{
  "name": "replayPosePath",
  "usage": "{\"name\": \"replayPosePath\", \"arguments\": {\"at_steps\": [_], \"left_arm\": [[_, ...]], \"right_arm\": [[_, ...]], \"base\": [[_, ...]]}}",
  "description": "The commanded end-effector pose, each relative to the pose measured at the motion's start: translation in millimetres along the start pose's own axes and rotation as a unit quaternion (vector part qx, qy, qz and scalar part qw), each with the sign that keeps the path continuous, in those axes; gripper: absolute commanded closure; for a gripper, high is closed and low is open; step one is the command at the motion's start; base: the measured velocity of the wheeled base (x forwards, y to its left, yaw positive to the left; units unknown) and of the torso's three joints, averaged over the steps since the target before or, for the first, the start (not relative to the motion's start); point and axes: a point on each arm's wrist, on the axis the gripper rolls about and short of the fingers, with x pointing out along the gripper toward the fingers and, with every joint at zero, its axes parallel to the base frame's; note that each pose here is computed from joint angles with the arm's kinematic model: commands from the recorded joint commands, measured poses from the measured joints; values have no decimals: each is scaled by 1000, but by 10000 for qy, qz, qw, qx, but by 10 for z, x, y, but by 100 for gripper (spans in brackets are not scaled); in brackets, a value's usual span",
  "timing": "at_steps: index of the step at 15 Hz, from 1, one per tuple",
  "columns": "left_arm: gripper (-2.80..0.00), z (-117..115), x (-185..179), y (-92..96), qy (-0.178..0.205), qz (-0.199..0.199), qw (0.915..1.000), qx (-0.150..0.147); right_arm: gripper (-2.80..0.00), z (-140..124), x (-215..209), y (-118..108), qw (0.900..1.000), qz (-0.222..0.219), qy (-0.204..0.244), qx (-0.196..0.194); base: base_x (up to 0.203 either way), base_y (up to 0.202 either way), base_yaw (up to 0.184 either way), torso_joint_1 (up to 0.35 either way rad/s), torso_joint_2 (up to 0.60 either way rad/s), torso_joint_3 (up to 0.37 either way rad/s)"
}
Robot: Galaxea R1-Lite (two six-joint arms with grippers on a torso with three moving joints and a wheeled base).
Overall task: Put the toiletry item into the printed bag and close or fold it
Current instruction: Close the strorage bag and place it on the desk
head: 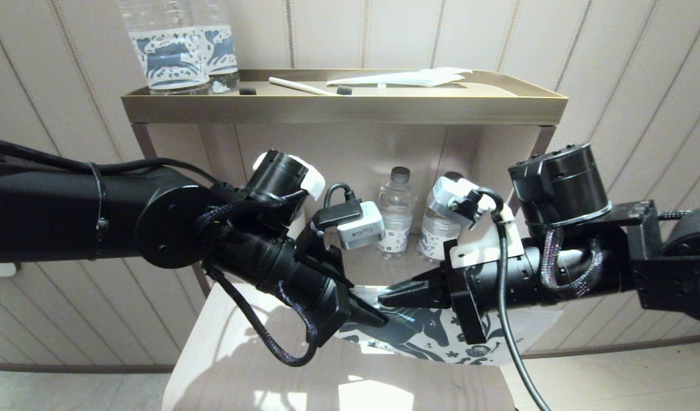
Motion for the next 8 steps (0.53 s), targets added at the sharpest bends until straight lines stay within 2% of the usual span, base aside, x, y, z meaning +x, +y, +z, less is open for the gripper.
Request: {"name": "replayPosePath", "arguments": {"at_steps": [1, 5, 6, 8], "left_arm": [[0, -8, 13, 5, 8, -27, 10000, 0], [0, 3, 19, 17, -5, -20, 10000, -21], [-280, -2, 25, 21, -2, -13, 10000, -3], [-280, 13, 20, 23, -33, -13, 10000, -32]], "right_arm": [[0, -5, 16, -10, 10000, 21, 12, 5], [0, 1, 12, -7, 10000, 18, -3, -7], [0, 7, 11, -2, 10000, 23, -11, -18], [0, 21, -3, 1, 10000, 13, -31, -24]], "base": [[0, 0, 0, 0, 0, 0], [0, 0, 0, 0, 0, 0], [0, 0, 0, 0, 0, 0], [0, 0, 0, 0, 0, 0]]}}
